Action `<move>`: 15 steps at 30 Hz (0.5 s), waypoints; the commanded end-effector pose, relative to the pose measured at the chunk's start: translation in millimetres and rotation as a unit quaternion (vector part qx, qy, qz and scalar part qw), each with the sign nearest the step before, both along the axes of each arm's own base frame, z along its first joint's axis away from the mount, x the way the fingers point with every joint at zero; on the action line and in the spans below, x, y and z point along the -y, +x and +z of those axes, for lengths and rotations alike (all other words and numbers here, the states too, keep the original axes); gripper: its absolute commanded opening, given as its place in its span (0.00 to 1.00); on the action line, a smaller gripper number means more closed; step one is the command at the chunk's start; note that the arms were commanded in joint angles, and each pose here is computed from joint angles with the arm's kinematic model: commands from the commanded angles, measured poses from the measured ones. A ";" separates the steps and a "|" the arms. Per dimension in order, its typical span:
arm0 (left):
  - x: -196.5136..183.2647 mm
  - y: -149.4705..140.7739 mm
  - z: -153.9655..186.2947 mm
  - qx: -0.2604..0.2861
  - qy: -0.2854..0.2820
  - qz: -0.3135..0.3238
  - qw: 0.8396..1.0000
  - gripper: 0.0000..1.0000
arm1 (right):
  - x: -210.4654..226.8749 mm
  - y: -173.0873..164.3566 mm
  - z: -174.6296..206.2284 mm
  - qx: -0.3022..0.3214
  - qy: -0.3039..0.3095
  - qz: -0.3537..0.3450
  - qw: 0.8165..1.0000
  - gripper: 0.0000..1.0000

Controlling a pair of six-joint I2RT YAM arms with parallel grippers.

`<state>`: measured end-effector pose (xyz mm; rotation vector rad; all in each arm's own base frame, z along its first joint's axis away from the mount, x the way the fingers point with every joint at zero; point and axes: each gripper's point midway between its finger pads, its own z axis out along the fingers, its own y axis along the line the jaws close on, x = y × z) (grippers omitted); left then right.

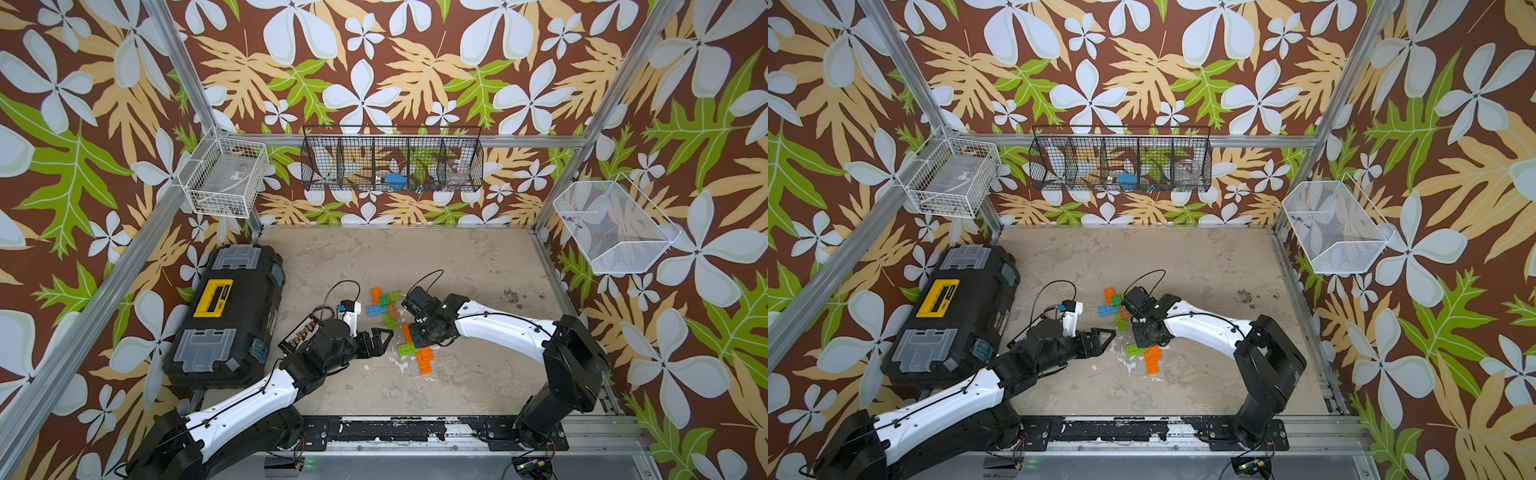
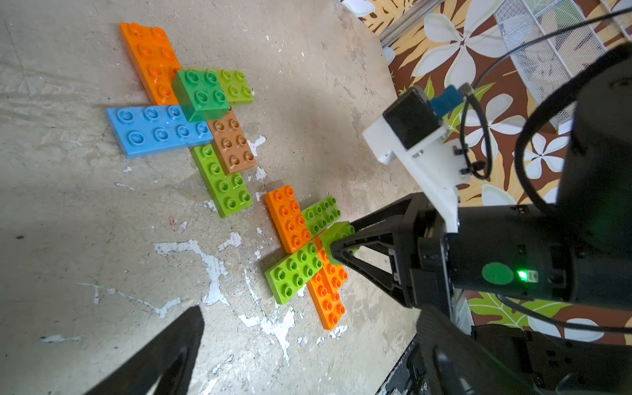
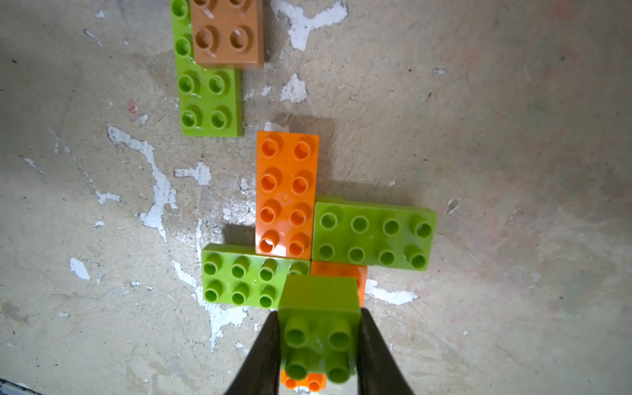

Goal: Assemble a small pinwheel with lego
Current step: Assemble the lego brick with the lego brick.

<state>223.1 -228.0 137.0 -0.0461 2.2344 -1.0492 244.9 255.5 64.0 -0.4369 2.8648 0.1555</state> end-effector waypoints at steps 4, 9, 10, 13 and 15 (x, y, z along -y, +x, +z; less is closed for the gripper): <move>2.6 -2.9 2.3 0.008 -0.008 -0.013 1.000 0.99 | -6.3 7.3 -2.4 0.008 0.005 -0.016 1.000 0.00; 2.4 -3.5 2.3 0.008 -0.008 -0.014 1.000 0.99 | -9.9 9.1 -5.2 0.006 0.009 -0.021 1.000 0.00; 3.0 -3.9 2.6 0.008 -0.009 -0.015 1.000 0.98 | -10.5 9.2 -5.5 0.005 0.009 -0.021 1.000 0.00; 3.5 -4.0 2.6 0.007 -0.010 -0.017 1.000 0.98 | -9.8 9.8 -7.4 0.004 0.004 -0.026 1.000 0.00; 4.2 -4.5 2.7 0.008 -0.009 -0.020 1.000 0.98 | -8.4 10.2 -9.1 0.003 0.000 -0.030 1.000 0.00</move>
